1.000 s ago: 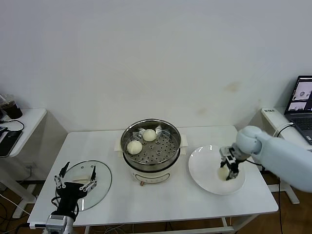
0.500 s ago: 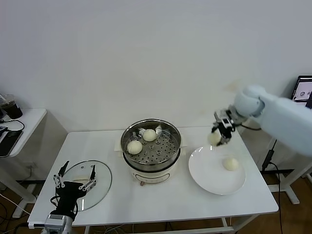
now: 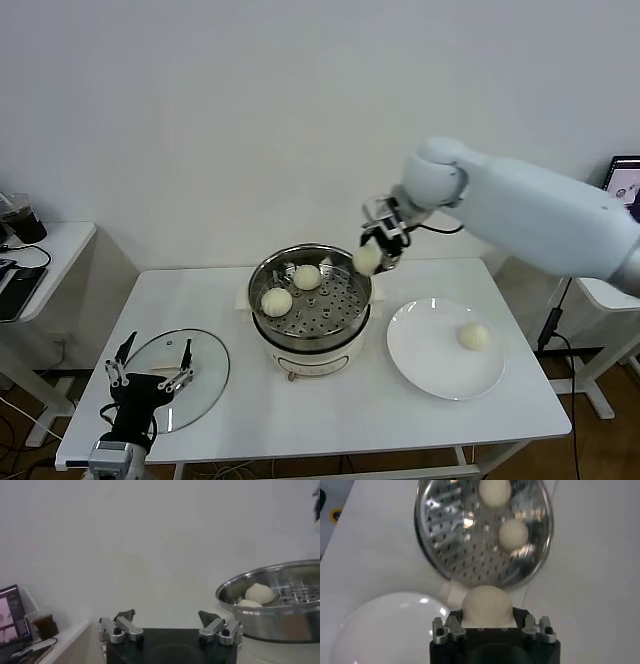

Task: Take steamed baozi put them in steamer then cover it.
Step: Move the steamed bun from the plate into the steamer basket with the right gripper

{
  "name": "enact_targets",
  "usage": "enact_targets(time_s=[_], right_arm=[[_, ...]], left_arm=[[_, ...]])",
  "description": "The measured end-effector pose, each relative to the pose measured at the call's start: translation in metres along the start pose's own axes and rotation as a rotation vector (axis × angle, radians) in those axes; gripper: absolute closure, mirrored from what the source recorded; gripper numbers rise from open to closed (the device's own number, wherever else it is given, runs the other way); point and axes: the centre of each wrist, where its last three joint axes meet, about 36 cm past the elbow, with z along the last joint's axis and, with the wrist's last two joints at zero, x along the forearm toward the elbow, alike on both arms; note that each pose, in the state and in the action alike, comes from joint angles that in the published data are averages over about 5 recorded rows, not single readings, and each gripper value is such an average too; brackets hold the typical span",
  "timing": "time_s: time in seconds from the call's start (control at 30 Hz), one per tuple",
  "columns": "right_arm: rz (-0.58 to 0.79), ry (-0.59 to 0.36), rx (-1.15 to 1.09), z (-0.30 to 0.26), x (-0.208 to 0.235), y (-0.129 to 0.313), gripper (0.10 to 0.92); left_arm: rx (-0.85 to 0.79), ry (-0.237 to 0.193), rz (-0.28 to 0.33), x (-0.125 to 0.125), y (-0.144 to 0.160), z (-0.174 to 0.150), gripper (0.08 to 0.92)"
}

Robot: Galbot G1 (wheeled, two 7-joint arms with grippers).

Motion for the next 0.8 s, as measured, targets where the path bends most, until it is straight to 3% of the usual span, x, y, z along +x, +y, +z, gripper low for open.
enact_targets(time_s=[0.4, 0.8], right_arm=[[-0.052, -0.068, 0.265, -0.060, -0.076, 0.003, 0.386], [-0.087, -0.106, 0.494, -0.086, -0.101, 0.013, 0.382]], left_arm=[[-0.002, -0.004, -0.017, 0.002, 0.004, -0.002, 0.177], [0.004, -0.004, -0.022, 0.002, 0.003, -0.002, 0.177]])
